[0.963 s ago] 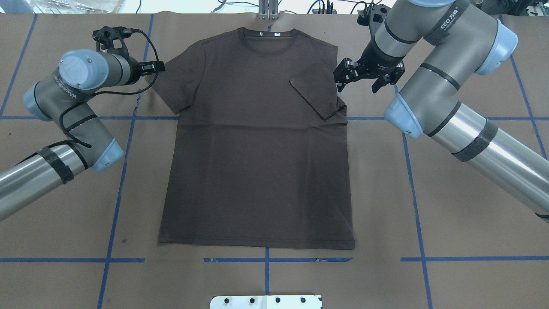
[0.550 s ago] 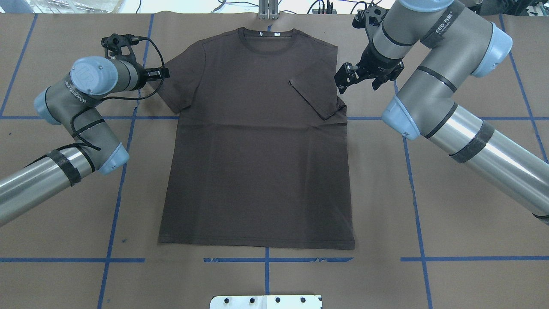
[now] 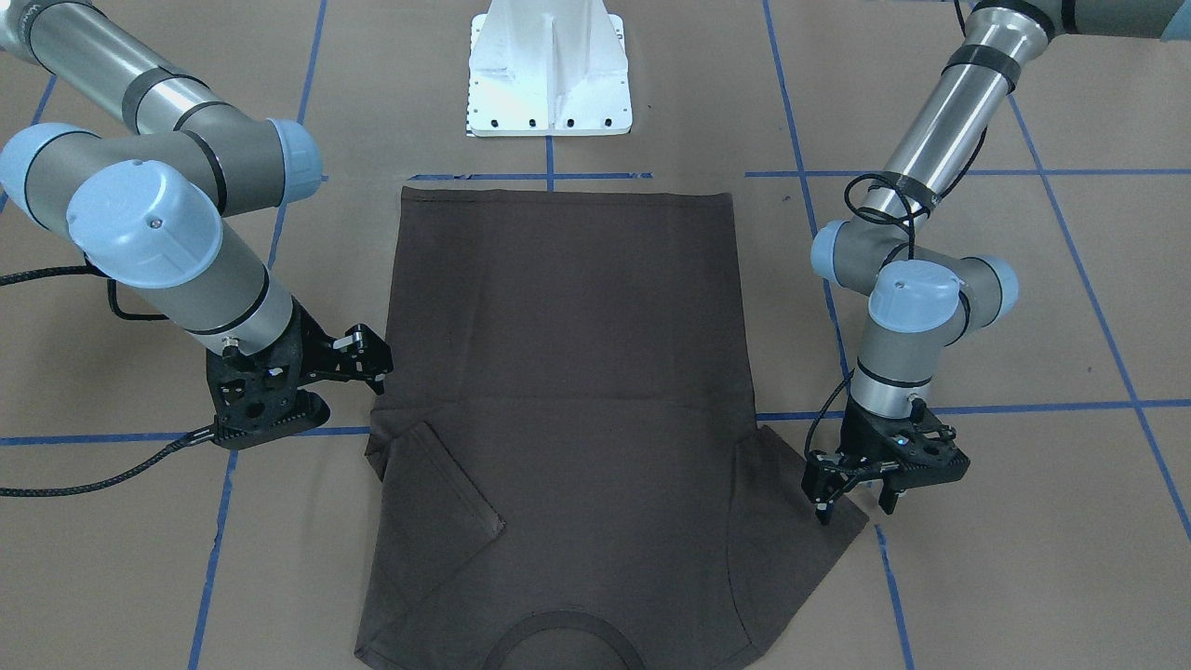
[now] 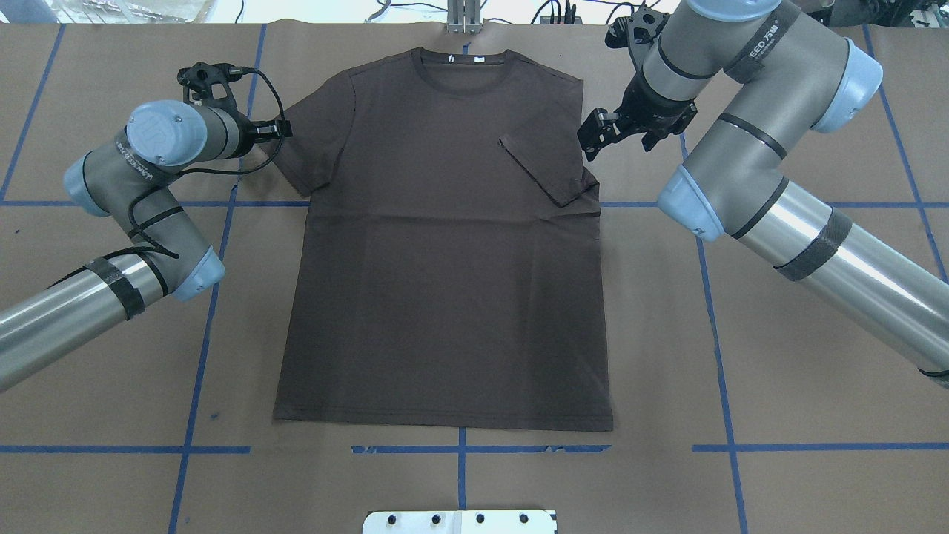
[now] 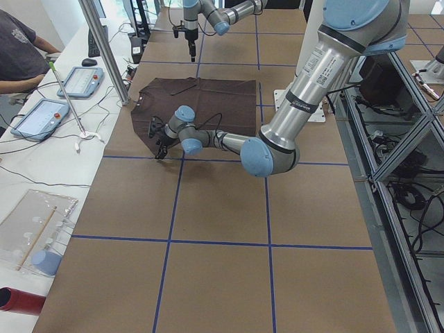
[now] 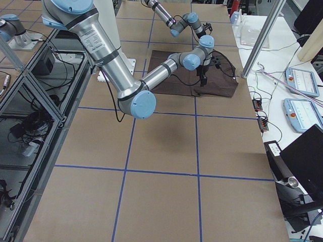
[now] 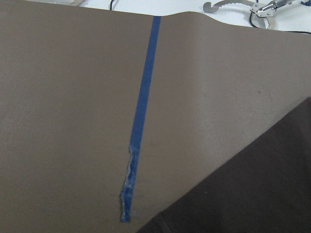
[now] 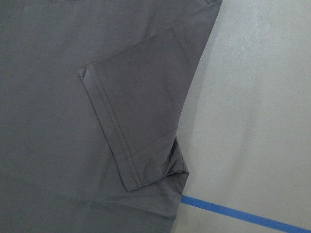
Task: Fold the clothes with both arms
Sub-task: 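Move the left gripper toward the sleeve nearest it while the right gripper holds position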
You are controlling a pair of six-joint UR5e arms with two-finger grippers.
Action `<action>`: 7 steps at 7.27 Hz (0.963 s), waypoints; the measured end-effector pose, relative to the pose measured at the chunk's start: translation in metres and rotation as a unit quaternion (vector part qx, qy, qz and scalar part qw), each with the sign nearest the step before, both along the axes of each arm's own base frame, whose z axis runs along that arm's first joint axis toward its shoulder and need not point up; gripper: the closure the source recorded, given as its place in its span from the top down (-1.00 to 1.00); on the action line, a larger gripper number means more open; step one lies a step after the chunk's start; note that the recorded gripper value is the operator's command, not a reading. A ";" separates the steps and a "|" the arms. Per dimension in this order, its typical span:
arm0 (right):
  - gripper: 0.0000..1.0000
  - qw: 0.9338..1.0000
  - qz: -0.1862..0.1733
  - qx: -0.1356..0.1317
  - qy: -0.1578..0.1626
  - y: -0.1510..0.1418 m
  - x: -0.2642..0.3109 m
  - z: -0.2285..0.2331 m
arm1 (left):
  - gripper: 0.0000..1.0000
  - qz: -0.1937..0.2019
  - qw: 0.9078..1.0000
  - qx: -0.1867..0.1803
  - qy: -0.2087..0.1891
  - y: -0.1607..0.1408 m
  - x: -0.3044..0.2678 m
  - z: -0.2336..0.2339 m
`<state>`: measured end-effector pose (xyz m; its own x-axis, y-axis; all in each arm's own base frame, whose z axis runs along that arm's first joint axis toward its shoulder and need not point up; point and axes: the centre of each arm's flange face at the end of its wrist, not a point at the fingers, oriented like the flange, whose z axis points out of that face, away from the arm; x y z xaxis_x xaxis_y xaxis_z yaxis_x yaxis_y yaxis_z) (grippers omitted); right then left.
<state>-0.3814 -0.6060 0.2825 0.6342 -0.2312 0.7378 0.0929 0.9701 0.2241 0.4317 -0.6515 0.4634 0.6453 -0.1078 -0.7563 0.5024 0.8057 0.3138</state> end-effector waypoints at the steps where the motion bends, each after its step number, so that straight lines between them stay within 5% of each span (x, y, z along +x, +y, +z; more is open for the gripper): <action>1: 1.00 1.000 0.001 0.000 -0.001 0.000 0.000 -0.001 | -0.04 -0.001 1.000 0.002 0.001 -0.001 0.001 0.000; 5: 1.00 1.000 0.002 0.000 -0.001 -0.001 0.001 -0.003 | -1.00 0.009 1.000 0.018 -0.006 -0.005 0.003 -0.009; 7: 1.00 1.000 0.003 0.000 -0.001 -0.001 0.001 -0.003 | -1.00 0.013 1.000 0.025 -0.006 -0.006 0.002 -0.020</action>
